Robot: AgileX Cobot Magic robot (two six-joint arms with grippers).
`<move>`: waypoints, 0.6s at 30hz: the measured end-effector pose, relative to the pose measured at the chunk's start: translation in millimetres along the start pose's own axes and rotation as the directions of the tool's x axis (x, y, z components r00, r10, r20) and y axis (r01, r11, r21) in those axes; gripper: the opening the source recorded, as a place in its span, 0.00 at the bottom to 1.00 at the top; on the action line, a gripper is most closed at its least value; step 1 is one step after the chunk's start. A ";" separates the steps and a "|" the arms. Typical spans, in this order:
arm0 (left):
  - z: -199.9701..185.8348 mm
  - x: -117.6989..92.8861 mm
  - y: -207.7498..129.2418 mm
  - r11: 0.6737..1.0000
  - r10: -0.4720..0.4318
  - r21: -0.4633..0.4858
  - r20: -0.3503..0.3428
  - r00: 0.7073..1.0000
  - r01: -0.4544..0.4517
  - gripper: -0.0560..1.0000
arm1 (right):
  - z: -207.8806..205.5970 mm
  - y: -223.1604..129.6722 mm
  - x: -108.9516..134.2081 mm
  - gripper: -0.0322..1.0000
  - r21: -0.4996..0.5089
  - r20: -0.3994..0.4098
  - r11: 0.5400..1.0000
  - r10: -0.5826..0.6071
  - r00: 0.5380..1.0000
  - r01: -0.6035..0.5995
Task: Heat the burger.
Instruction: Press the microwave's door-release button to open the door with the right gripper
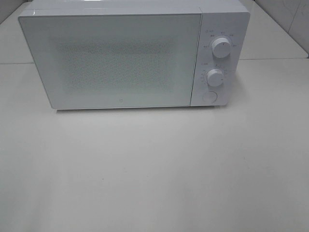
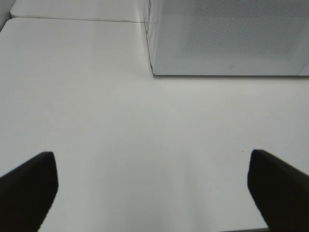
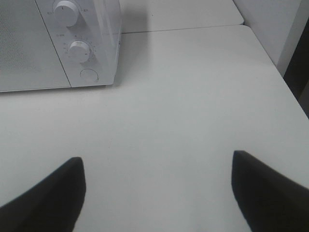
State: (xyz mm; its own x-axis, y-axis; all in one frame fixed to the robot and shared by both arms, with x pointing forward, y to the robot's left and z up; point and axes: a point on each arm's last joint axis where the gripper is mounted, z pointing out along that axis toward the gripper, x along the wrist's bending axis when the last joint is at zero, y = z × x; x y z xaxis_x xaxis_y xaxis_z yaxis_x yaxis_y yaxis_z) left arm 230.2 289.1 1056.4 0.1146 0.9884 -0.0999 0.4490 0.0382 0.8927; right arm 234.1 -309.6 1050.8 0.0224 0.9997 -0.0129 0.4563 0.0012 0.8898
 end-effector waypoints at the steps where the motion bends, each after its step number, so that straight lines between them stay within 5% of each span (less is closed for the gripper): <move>1: 0.0 0.0 0.0 1.000 0.000 0.000 0.000 1.000 0.000 0.99 | 0.5 -0.4 0.0 0.75 0.002 0.000 1.000 0.000 1.000 0.000; 18: 0.0 0.0 0.0 1.000 0.000 0.000 0.000 1.000 0.000 0.99 | 0.5 -0.4 0.0 0.75 0.002 0.000 1.000 0.000 1.000 0.000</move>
State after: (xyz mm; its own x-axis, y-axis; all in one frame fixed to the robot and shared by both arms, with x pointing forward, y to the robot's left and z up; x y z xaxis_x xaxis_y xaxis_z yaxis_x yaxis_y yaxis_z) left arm 230.2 289.1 1056.4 0.1146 0.9884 -0.0999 0.4490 0.0382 0.8927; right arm 234.3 -309.6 1050.2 0.0224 0.9997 -0.0131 0.4580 0.0014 0.8889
